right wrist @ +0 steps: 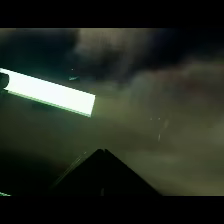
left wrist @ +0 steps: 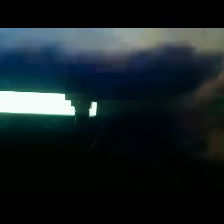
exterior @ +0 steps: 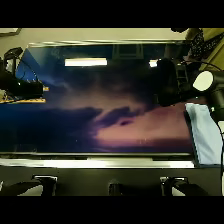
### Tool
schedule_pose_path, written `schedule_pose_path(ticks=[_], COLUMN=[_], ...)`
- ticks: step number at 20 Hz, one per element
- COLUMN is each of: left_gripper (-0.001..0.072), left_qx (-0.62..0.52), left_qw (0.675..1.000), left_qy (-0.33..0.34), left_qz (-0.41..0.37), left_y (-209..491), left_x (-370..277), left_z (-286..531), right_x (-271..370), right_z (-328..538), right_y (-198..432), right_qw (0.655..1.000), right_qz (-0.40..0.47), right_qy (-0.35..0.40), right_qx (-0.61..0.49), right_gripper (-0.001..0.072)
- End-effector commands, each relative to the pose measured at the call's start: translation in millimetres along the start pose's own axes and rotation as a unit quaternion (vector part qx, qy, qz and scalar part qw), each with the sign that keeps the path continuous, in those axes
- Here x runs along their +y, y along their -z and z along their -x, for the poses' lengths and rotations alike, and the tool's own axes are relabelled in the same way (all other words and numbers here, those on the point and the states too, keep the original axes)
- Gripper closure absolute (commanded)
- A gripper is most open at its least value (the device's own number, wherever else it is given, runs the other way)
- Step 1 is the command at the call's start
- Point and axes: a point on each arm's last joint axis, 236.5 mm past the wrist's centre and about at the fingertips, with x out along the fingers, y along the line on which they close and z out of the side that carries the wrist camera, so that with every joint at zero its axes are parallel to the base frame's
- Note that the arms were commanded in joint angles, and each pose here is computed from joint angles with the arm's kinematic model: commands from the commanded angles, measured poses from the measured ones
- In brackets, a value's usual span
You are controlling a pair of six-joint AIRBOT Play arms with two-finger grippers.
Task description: Fold the clothes and pants, and hang the long-sleeved shirts on hangers.
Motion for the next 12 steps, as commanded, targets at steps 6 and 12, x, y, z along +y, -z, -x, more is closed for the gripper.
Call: schedule_pose_path(ticks=[6, 12], left_gripper=[0.0683, 0.0683], left_qx=[0.010, 0.010], left_qw=[1.000, 1.000], left_qy=[-0.001, -0.001], left_qz=[0.003, 0.003], left_y=[6.4, 6.4], left_x=[-0.3, -0.3], left_z=[-2.2, -2.2], right_x=[-0.6, -0.6], right_z=[-0.2, -0.2], right_y=[-2.1, -2.1], right_qw=[1.000, 1.000], right_qz=[0.011, 0.011], right_qy=[0.009, 0.009], right_qx=[-0.004, -0.004], right_gripper=[0.0676, 0.0676])
